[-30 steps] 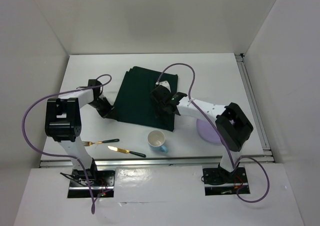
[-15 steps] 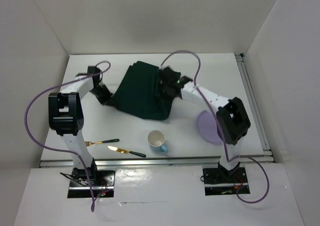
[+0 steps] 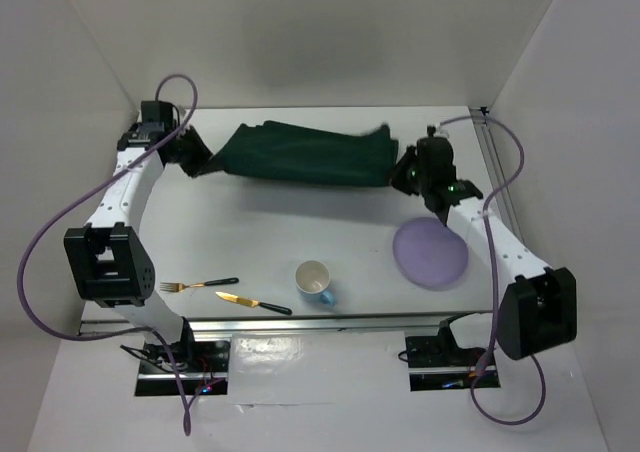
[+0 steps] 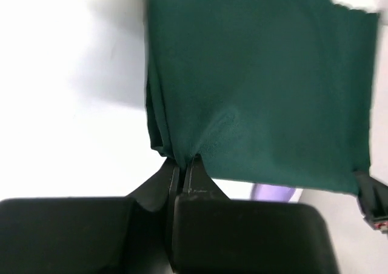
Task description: Set the dinner table for one person
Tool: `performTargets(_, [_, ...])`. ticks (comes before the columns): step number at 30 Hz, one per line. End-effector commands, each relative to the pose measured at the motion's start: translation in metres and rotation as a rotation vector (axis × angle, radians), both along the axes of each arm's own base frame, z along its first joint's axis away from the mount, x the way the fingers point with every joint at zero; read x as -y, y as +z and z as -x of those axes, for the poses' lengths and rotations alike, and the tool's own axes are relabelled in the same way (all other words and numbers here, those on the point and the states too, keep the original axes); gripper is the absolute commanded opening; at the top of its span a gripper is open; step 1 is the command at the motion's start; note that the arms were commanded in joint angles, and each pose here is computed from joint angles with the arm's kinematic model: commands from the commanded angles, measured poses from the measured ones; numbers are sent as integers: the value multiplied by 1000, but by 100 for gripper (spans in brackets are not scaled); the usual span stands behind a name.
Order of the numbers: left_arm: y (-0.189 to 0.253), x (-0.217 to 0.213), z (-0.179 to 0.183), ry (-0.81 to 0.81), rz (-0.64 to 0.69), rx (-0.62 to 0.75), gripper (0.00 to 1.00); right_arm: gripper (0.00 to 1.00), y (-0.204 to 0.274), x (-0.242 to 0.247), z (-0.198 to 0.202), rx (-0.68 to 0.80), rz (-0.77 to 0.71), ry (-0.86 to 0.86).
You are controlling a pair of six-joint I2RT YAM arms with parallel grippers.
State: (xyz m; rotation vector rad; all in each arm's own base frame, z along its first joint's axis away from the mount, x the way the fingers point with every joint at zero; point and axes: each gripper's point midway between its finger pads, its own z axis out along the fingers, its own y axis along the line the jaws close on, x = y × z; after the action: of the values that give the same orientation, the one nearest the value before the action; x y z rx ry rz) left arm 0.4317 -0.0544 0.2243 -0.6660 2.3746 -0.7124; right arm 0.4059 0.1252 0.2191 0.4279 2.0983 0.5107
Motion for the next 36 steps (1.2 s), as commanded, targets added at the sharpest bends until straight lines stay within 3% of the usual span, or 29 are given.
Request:
performTargets(1, [-68, -2, 37, 26, 9, -144, 0, 3, -62, 0, 41, -108, -99, -47])
performTargets(2, [-84, 1, 45, 23, 1, -178, 2, 12, -76, -12, 53, -144, -120, 11])
performTargets(3, [-96, 2, 51, 22, 3, -201, 13, 38, -86, -14, 60, -164, -102, 30])
performTargets(4, [-120, 1, 63, 17, -10, -258, 41, 49, -98, -16, 66, -204, -91, 38])
performTargets(5, [-128, -1, 65, 24, -18, -287, 54, 60, -116, -16, 75, -273, -65, 34])
performTargets(6, [-139, -5, 69, 25, -41, -326, 66, 66, -122, -12, 75, -302, -45, 17])
performTargets(7, [-144, -7, 67, 20, -55, -352, 82, 67, -124, -9, 74, -337, -21, -1])
performTargets(9, [-137, -11, 68, 21, -78, -361, 89, 68, -114, 0, 67, -318, 21, -34])
performTargets(14, [-104, -32, 50, 81, -188, -295, 85, 61, -61, 5, 46, -179, 42, -35])
performTargets(19, [-104, -47, 56, 95, -278, -292, 68, 27, -59, 7, 60, -206, 51, -20])
performTargets(22, [-111, -38, 48, 32, -238, -289, 65, 11, -62, 15, 52, -205, 100, -13])
performTargets(25, [-103, -34, 21, 10, -236, -249, 65, 1, -57, 30, 18, -221, 114, -48])
performTargets(29, [-100, -31, -19, -32, -249, -231, 74, 8, -61, 41, -30, -234, 152, -61])
performTargets(32, [-91, -27, -61, -55, -277, -181, 78, 21, -78, 44, -59, -280, 183, -62])
performTargets(34, [-114, -23, -75, -67, -285, -217, 78, 39, -91, 40, -77, -312, 193, -45])
performTargets(36, [-110, -19, -92, -80, -292, -189, 79, 44, -101, 39, -88, -341, 198, -43])
